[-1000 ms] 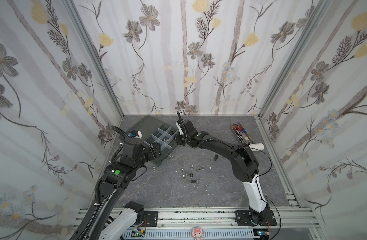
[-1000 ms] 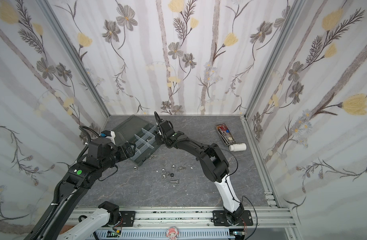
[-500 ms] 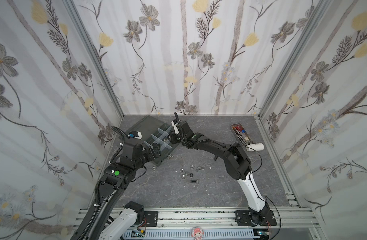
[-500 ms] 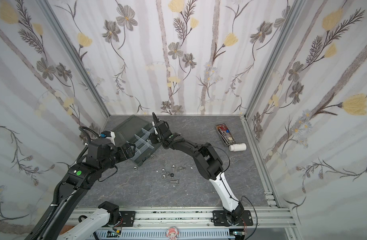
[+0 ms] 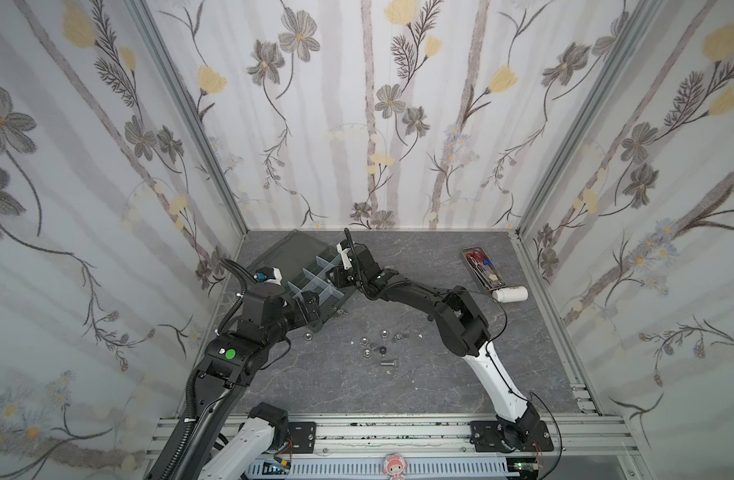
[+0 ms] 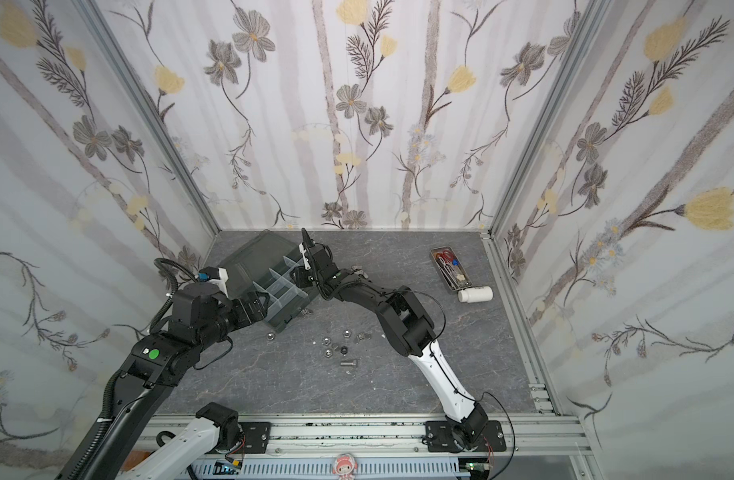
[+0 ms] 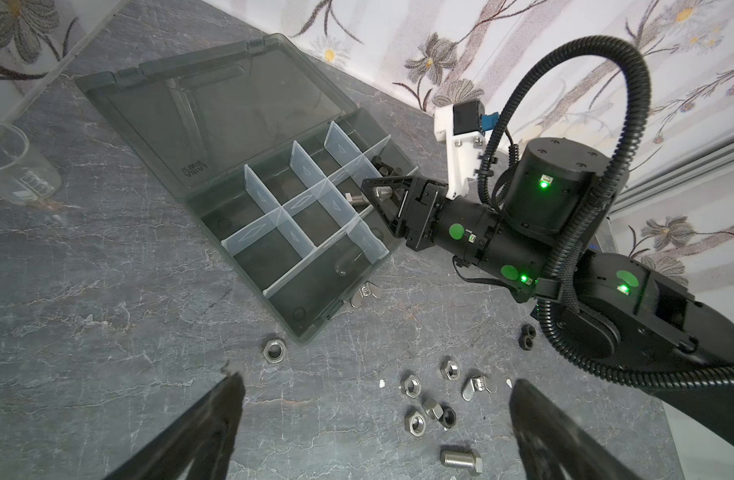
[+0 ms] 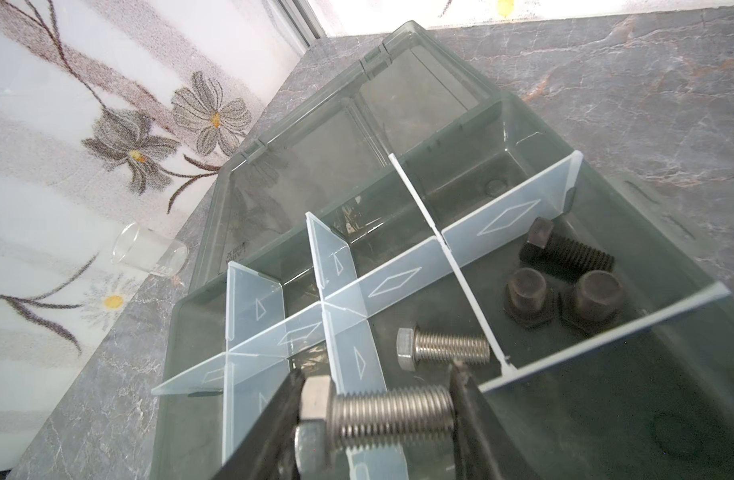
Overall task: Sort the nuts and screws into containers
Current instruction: 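Lift the steel bolt and carry it over a compartment with the right gripper, then lower the steel bolt into the compartment and open the right gripper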
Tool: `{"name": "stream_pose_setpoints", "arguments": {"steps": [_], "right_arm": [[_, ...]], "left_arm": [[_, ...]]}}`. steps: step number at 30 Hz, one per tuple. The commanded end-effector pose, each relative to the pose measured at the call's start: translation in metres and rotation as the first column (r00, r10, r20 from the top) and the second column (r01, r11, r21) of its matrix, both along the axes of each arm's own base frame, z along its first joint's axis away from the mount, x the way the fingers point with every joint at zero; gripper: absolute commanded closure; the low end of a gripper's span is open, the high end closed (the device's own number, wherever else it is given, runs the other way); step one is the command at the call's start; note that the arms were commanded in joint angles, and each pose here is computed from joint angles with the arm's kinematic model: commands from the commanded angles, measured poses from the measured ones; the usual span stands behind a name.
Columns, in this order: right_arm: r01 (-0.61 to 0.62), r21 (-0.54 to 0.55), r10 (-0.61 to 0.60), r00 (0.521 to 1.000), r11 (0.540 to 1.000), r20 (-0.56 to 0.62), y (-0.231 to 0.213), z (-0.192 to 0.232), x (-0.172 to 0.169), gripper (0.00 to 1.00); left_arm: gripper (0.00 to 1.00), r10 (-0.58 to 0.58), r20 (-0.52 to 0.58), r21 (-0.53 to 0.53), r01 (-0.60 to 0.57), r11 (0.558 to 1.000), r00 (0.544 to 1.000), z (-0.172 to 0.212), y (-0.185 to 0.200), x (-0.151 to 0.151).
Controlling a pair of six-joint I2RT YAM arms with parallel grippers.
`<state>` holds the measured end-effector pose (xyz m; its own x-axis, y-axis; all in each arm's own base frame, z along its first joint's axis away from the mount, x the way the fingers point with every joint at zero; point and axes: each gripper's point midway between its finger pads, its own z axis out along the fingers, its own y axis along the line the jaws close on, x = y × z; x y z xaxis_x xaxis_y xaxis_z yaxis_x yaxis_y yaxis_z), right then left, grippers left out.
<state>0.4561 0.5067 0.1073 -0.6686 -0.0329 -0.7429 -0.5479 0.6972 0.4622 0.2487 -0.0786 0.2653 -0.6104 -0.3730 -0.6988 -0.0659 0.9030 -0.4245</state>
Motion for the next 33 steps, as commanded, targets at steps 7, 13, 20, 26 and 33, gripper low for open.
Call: {"name": "stream_pose_setpoints", "arguments": {"steps": [7,13,20,26,33], "right_arm": [[0.017,0.078,-0.021,0.999,0.997,0.051,0.021,0.010,0.020,0.64],[0.047,0.050,-0.049,0.998,0.998,0.046,0.015,0.000,0.025,0.61],[0.057,0.031,-0.059,0.997,0.998,0.049,0.012,-0.002,0.027,0.38],[0.058,0.040,-0.060,0.996,0.998,0.063,0.011,0.012,0.026,0.33],[0.081,0.047,-0.085,0.992,0.996,0.088,-0.009,0.047,0.025,0.33]], "left_arm": [[0.00,-0.007,-0.011,0.008,0.007,1.000,1.000,-0.005,0.001,-0.004],[0.00,-0.010,-0.015,0.003,0.010,1.000,1.000,-0.008,0.000,-0.005],[0.00,-0.020,-0.019,0.003,0.020,1.000,1.000,-0.009,-0.001,-0.007],[0.00,-0.025,-0.033,0.019,0.026,0.999,0.999,-0.011,0.001,-0.009],[0.00,-0.069,-0.080,0.042,0.072,0.997,0.994,-0.023,-0.005,-0.010]]}}
